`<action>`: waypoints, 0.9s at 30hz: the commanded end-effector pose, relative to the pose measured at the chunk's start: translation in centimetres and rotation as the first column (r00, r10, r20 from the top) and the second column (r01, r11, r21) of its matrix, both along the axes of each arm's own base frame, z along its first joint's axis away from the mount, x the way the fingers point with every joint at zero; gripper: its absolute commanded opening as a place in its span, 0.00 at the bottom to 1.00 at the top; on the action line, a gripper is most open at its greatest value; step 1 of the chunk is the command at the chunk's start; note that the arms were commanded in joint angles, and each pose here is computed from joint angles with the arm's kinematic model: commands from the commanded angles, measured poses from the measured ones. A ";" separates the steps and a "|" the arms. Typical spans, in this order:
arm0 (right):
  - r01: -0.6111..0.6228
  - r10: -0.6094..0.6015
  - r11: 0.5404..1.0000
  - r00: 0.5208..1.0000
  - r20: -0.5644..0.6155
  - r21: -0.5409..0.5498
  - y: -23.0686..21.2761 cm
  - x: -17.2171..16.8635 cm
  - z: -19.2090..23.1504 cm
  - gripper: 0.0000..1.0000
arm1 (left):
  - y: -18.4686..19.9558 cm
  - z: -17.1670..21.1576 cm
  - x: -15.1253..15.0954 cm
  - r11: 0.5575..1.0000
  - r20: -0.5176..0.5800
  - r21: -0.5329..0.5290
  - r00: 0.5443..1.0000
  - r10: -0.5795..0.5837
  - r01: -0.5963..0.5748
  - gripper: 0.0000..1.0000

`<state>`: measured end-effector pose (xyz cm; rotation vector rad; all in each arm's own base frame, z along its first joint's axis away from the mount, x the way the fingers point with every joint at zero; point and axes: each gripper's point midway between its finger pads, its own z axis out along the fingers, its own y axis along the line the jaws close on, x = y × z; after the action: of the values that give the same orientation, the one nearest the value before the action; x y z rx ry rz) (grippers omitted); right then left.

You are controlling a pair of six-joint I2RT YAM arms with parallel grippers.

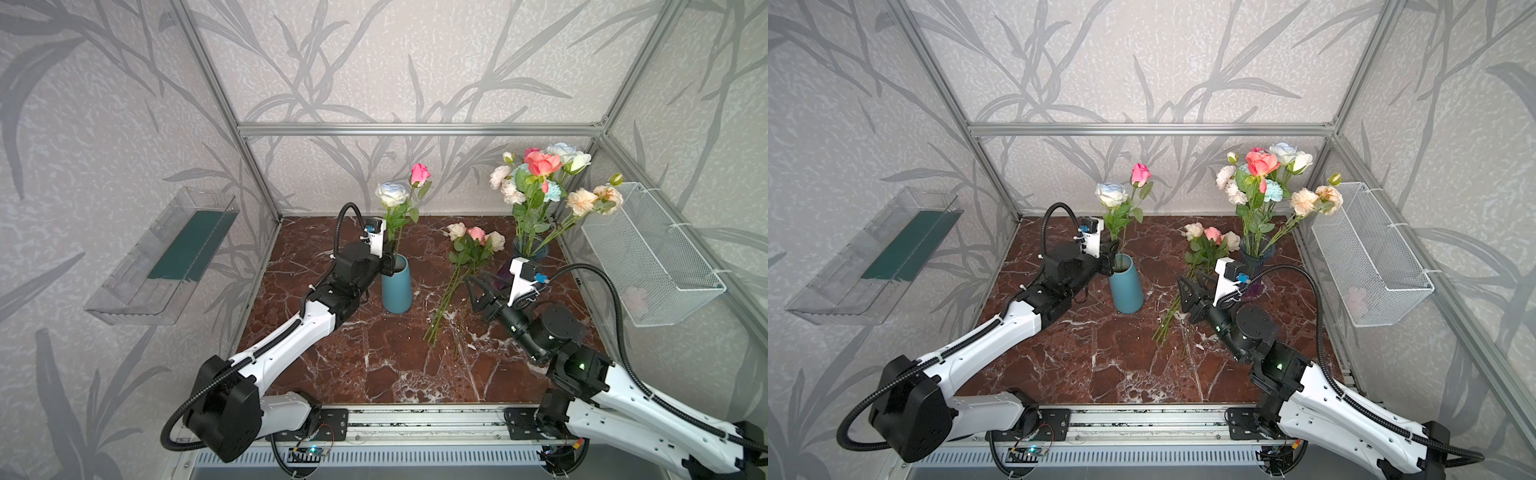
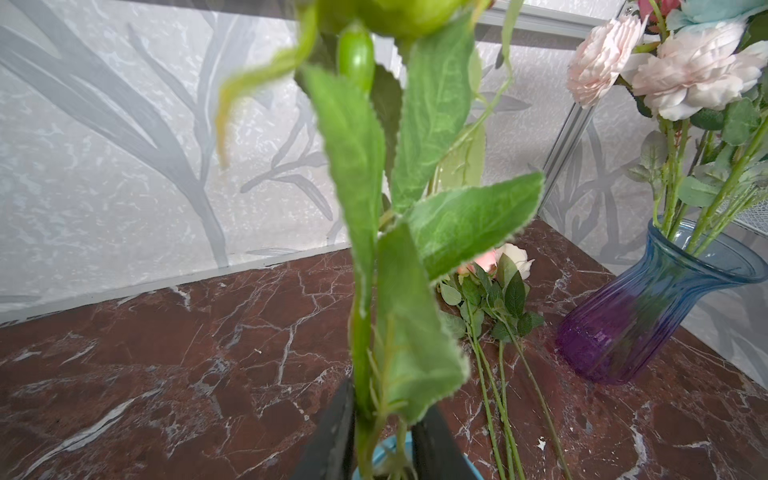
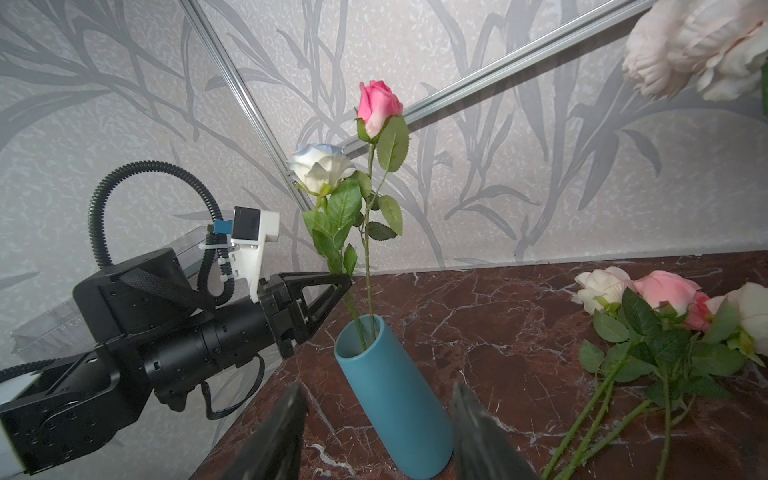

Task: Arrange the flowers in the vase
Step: 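Lower the white rose into the teal cup with the left gripper, then open and withdraw the left gripper while the right gripper grasps a pink rose stem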

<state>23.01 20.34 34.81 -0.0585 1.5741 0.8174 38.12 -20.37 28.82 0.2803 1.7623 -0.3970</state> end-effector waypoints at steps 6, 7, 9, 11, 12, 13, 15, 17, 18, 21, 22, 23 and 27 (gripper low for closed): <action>0.048 -0.049 0.998 0.998 -0.039 -0.036 -0.7 0.8 -0.3 0.56 | 1.5 2.8 -3.0 0.998 0.012 -0.057 1.000 -0.001 0.001 0.38; 0.074 -0.078 0.996 0.995 -0.060 -0.056 -1.1 1.2 -0.8 0.57 | 1.8 3.3 -3.5 0.998 0.019 -0.063 1.000 0.001 0.000 0.44; 0.138 -0.152 0.984 0.981 -0.118 -0.114 -2.0 2.1 -2.1 0.57 | 2.5 4.2 -4.5 0.997 0.038 -0.076 0.999 0.006 -0.003 0.53; 0.192 -0.229 0.961 0.956 -0.185 -0.201 -2.9 3.2 -4.0 0.57 | 3.3 5.1 -5.6 0.996 0.059 -0.087 0.998 0.015 -0.010 0.57; 0.211 -0.269 0.944 0.938 -0.219 -0.254 -3.4 3.7 -5.1 0.57 | 3.8 5.6 -6.2 0.996 0.075 -0.092 0.997 0.026 -0.019 0.59; 0.225 -0.304 0.926 0.920 -0.246 -0.303 -3.8 4.3 -6.3 0.57 | 4.5 6.3 -6.7 0.994 0.090 -0.103 0.995 0.045 -0.036 0.60; 0.246 -0.365 0.894 0.884 -0.291 -0.374 -4.6 5.5 -8.7 0.56 | 6.1 7.4 -7.7 0.988 0.124 -0.128 0.987 0.101 -0.085 0.60; 0.255 -0.410 0.871 0.849 -0.333 -0.420 -5.3 6.7 -11.0 0.55 | 8.3 8.2 -8.3 0.969 0.143 -0.177 0.970 0.198 -0.172 0.61; 0.243 -0.417 0.865 0.834 -0.360 -0.440 -5.4 7.3 -12.2 0.54 | 9.5 8.3 -8.5 0.951 0.143 -0.214 0.955 0.258 -0.225 0.61; 0.211 -0.458 0.833 0.782 -0.423 -0.511 -5.7 9.4 -15.5 0.51 | 11.3 7.5 -8.9 0.897 0.100 -0.325 0.932 0.349 -0.301 0.60; 0.194 -0.471 0.821 0.761 -0.446 -0.537 -5.9 10.1 -16.8 0.50 | 11.1 7.3 -9.0 0.891 0.083 -0.350 0.938 0.338 -0.290 0.60; 0.183 -0.486 0.813 0.737 -0.470 -0.553 -6.1 10.6 -17.8 0.50 | 10.6 7.4 -9.0 0.895 0.079 -0.357 0.946 0.313 -0.266 0.60; 0.139 -0.521 0.798 0.649 -0.554 -0.587 -6.5 12.7 -22.5 0.50 | 8.6 8.3 -9.6 0.917 0.094 -0.371 0.976 0.197 -0.149 0.60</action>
<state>35.09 13.82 13.72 0.1777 2.3421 0.0492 28.96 -10.99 36.34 -0.1024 1.5539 -0.4595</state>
